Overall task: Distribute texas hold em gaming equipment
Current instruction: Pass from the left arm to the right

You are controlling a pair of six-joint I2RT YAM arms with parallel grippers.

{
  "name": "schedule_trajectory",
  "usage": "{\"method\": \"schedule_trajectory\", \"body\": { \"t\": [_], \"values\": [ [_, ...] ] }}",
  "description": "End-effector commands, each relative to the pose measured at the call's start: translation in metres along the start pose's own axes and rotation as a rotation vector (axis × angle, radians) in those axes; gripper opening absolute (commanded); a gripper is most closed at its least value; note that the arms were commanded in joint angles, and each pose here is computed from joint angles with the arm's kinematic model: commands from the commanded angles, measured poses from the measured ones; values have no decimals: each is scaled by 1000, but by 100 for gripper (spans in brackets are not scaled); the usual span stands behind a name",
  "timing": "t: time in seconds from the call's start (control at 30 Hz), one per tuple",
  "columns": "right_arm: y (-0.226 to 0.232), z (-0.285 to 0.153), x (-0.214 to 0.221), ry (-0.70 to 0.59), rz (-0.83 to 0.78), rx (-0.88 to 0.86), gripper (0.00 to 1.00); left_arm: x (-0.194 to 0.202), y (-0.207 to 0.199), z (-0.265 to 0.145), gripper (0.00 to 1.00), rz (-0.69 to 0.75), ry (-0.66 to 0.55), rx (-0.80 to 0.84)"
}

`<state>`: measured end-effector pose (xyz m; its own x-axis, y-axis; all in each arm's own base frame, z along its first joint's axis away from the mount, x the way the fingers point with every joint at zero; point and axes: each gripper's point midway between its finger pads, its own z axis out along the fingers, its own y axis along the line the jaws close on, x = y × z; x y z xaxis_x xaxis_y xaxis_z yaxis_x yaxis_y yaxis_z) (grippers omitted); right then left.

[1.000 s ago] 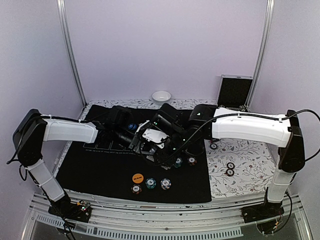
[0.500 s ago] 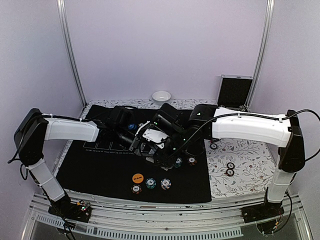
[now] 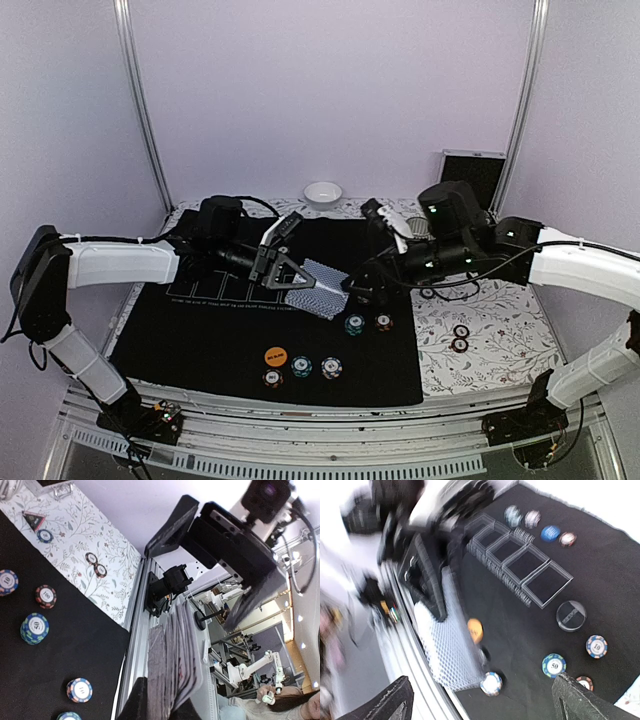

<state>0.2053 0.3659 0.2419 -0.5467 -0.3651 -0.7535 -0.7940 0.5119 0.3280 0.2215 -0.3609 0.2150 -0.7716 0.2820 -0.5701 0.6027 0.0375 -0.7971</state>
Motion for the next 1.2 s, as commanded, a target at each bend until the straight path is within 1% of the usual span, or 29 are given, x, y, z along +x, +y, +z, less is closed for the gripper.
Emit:
{"method": "schedule_trajectory", "body": {
  "t": [0.0,0.1,0.2,0.4,0.5,0.57,0.63,0.7,0.83,0.93,1.0,1.03,1.1,1.17],
  "values": [
    [26,-34,-46,-314,203,-241,99,-28,-30,-8,0,78,-87,37],
    [27,-31,-45,-340,267,-278,100,-36,-39,-8,0,91,-110,53],
    [30,-19,-42,-317,284,-321,95,-40,-47,-4,0,99,-117,73],
    [32,-3,-37,-266,279,-339,78,-42,-62,-3,0,127,-120,104],
    [31,5,-32,-240,277,-344,66,-42,-68,-3,0,142,-122,117],
    [32,11,-28,-221,280,-355,59,-44,-70,-3,0,147,-125,120],
    [36,12,-26,-211,269,-370,54,-44,-71,-3,0,150,-128,120],
    [39,13,-25,-207,252,-380,48,-44,-71,-2,0,147,-126,126],
    [42,13,-25,-204,240,-392,29,-42,-70,1,0,138,-115,142],
    [41,10,-26,-212,236,-388,21,-39,-68,3,0,133,-109,141],
    [40,10,-26,-211,239,-381,13,-38,-65,4,0,130,-110,127],
    [40,10,-26,-208,241,-379,10,-38,-63,4,4,131,-110,116],
    [40,11,-24,-196,242,-377,5,-39,-59,4,7,133,-110,97],
    [42,9,-25,-189,237,-377,5,-37,-57,5,0,121,-105,92]
  ]
}}
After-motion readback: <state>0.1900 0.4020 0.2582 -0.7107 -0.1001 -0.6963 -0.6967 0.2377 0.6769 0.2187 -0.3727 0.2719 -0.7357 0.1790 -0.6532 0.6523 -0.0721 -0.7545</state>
